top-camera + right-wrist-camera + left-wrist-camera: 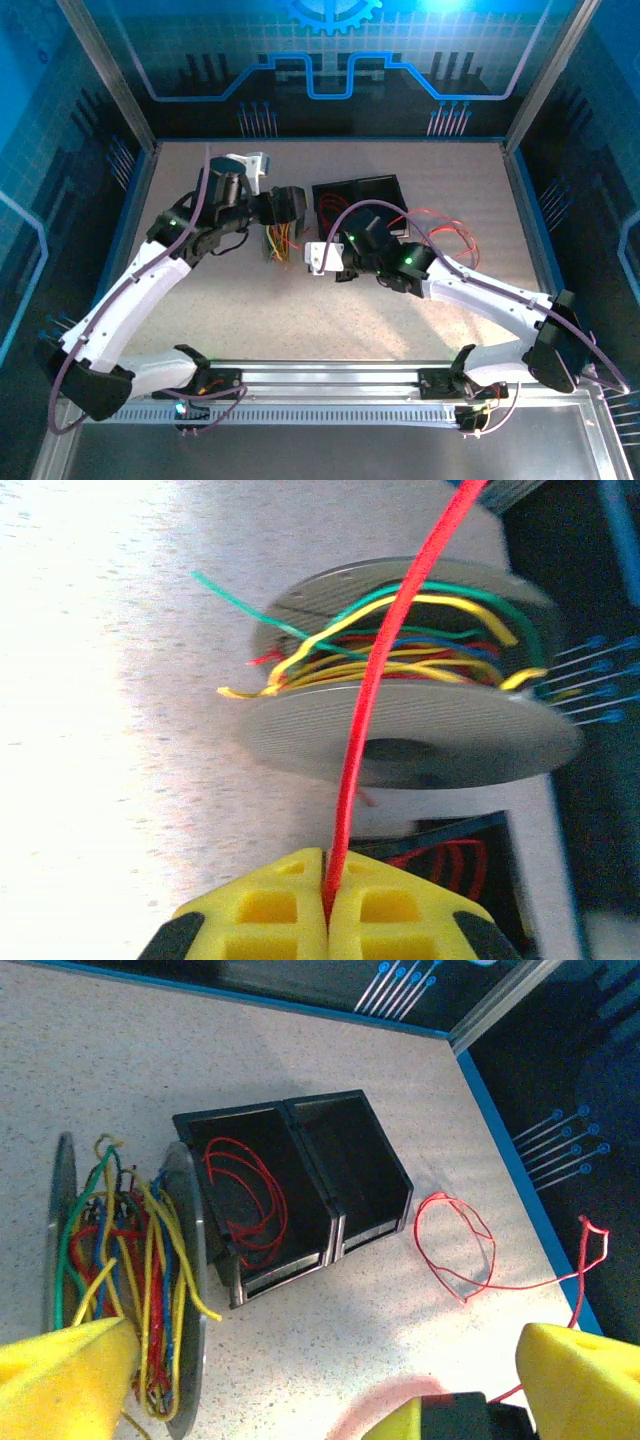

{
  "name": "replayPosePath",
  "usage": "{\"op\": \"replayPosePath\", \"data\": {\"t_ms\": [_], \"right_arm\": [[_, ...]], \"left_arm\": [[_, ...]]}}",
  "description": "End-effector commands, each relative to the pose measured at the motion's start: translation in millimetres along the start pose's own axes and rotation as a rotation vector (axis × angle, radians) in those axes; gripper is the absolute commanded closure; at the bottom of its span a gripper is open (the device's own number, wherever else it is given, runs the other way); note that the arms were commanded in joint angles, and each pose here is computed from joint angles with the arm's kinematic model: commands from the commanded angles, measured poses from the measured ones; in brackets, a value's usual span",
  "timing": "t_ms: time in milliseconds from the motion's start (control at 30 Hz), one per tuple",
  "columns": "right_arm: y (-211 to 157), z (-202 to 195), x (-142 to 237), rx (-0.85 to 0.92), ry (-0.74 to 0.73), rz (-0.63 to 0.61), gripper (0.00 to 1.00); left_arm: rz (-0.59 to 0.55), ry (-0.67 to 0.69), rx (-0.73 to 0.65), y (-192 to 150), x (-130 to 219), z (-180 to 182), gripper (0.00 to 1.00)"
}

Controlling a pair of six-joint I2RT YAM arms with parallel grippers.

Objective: Wrap the cables

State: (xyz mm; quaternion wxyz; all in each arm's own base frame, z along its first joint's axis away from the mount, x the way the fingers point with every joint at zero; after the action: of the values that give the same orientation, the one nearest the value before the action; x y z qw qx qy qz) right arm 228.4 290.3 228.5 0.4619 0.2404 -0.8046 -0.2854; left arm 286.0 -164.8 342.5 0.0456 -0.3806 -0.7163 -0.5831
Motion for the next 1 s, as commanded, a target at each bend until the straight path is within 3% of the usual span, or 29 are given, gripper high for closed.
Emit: {"op": "replayPosePath", "data": {"t_ms": [0, 233, 433, 600, 967], "right_arm": [[-2, 22, 4, -0.127, 0.126, 0.019, 1.00], [-1, 20, -6, -0.253, 0.127, 0.071, 1.00], [13, 24, -3, -0.353, 0.239, 0.129, 1.00], [17, 25, -8, -0.450, 0.364, 0.175, 1.00], [6, 11, -28, -0.645, 0.516, 0.340, 1.00]], "left_arm": [[-0.075, 0.036, 0.012, 5, 26, 8, 0.01], [-0.074, 0.139, 0.053, -10, 40, 40, 0.01], [0.054, 0.182, 0.054, -1, 17, 62, 0.01], [0.152, 0.144, -0.051, 5, -12, 65, 0.01], [0.194, 0.187, -0.016, 15, -28, 85, 0.01]]}}
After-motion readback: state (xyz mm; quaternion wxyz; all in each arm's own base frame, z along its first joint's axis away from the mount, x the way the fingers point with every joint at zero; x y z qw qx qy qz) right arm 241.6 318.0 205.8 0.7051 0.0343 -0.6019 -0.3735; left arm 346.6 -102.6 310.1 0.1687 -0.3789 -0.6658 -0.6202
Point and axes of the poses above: each hand's point on the last joint's axis, 136 mm out from that joint toward the fingers, its own x axis back along the fingers, its own z axis along the line the jaws close on, y = z × x, the point moved 4 cm from there along x, back along the fingers, and after that the axes turned 13 degrees about -x, right-handed, at the moved point
